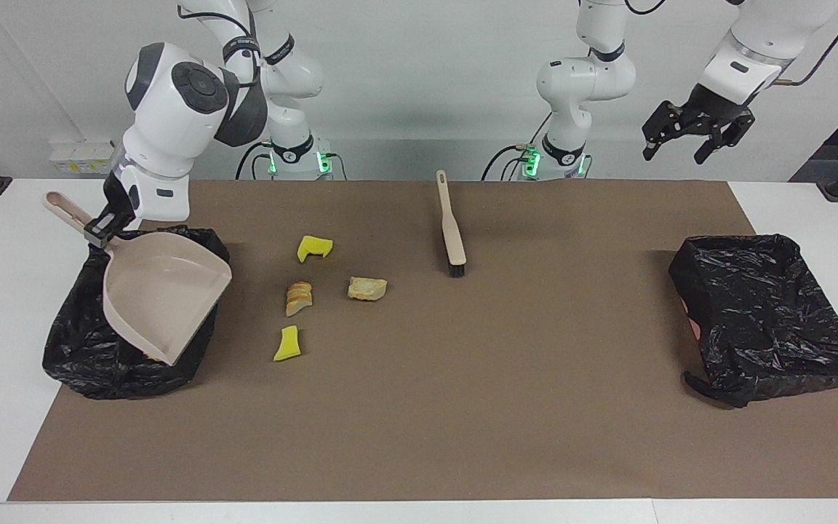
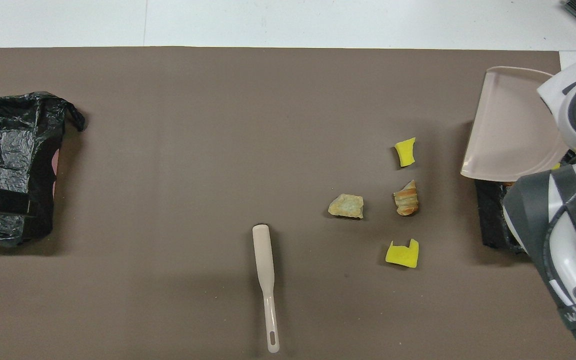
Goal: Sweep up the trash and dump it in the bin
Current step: 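Tip the dustpan over the trash bag with the right gripper, then return the dustpan to the table center with the right gripper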
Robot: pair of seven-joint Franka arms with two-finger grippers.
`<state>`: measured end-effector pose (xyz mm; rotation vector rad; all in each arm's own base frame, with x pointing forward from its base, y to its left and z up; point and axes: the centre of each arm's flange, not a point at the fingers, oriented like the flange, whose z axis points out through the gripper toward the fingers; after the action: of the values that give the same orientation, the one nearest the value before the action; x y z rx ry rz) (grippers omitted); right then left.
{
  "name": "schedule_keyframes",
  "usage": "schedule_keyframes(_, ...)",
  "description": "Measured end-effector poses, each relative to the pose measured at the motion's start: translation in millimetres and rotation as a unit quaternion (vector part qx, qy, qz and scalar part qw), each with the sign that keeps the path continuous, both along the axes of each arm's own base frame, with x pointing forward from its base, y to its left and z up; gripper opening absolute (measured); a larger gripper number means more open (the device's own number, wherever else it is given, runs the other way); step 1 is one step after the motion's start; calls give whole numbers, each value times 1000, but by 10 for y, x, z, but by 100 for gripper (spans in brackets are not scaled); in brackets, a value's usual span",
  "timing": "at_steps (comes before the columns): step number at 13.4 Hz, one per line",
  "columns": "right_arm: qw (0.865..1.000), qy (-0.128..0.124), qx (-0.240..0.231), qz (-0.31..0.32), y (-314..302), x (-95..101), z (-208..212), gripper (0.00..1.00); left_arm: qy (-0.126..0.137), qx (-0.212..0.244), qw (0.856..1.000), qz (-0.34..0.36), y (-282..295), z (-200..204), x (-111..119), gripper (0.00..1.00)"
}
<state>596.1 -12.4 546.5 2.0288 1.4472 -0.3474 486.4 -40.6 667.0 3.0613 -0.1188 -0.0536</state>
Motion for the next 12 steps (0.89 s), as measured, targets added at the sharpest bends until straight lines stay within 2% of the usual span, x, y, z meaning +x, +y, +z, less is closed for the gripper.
schedule_keyframes(3,990,-71,82,-85,753,154,-104,33,-12,0,1000,0,-7,48,-9,100)
schedule_keyframes(6,968,-112,150,-170,1409,348,-203,33,-25,-1,1000,2,3,36,30,100)
schedule_keyframes(10,915,-167,215,-297,2224,601,-448,33,-38,36,999,2,58,13,66,100)
schedule_keyframes(12,881,-165,236,-375,2712,627,-647,33,-38,37,999,2,53,13,57,100)
